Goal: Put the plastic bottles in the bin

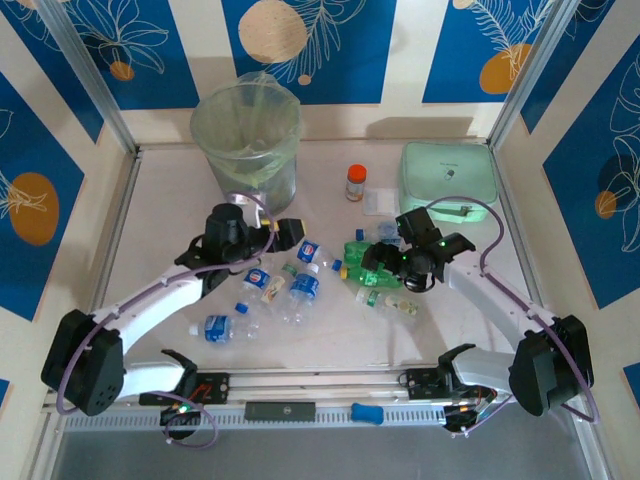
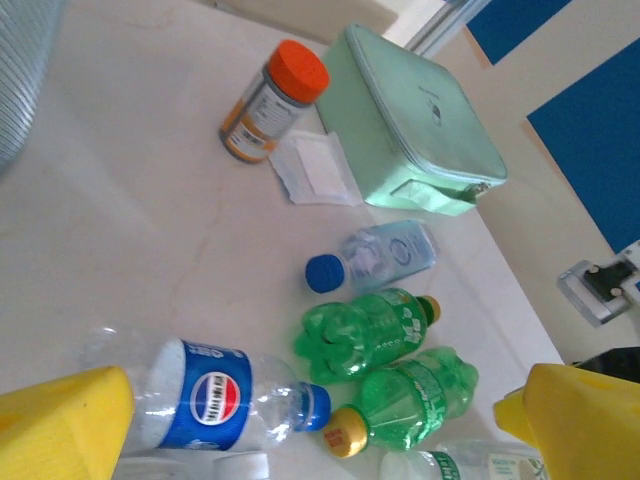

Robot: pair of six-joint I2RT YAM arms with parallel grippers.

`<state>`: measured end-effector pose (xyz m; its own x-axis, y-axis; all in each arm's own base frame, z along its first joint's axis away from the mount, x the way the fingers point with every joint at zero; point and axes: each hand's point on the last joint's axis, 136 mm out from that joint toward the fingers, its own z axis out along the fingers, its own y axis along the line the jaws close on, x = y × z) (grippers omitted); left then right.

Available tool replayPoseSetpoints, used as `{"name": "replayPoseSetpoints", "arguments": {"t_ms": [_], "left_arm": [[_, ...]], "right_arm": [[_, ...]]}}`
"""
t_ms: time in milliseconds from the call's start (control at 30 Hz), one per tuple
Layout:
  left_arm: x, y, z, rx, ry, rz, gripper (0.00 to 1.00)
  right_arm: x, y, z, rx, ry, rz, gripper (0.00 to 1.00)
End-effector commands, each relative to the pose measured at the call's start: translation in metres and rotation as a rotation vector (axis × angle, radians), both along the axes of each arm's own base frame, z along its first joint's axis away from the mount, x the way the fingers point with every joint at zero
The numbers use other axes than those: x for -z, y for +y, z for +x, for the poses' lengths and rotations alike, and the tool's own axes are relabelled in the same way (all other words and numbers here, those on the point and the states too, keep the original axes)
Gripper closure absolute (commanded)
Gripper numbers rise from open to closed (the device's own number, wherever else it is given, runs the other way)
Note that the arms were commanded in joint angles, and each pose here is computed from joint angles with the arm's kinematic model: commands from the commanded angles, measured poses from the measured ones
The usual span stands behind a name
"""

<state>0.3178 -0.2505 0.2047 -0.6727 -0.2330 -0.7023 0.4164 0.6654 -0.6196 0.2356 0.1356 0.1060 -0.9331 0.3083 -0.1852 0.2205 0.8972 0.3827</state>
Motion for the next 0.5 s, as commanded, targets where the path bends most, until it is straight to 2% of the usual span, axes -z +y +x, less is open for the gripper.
{"name": "replayPoseSetpoints", "arguments": {"t_ms": [0, 233, 467], "left_arm": [[-0.012, -0.019, 0.002, 0.029, -0.027, -0.097, 0.01], [0.001, -0.031, 0.004, 0.061, 0.019, -0.112, 0.01], [0.000, -0.035, 0.009, 0.063, 0.017, -0.112, 0.00]], "right_arm": [[0.023, -0.021, -0.017, 0.020, 0.080, -0.092, 0.01], [0.044, -0.035, -0.037, 0.037, 0.161, -0.148, 0.01], [0.050, -0.028, -0.063, 0.074, 0.207, -0.109, 0.01]]}}
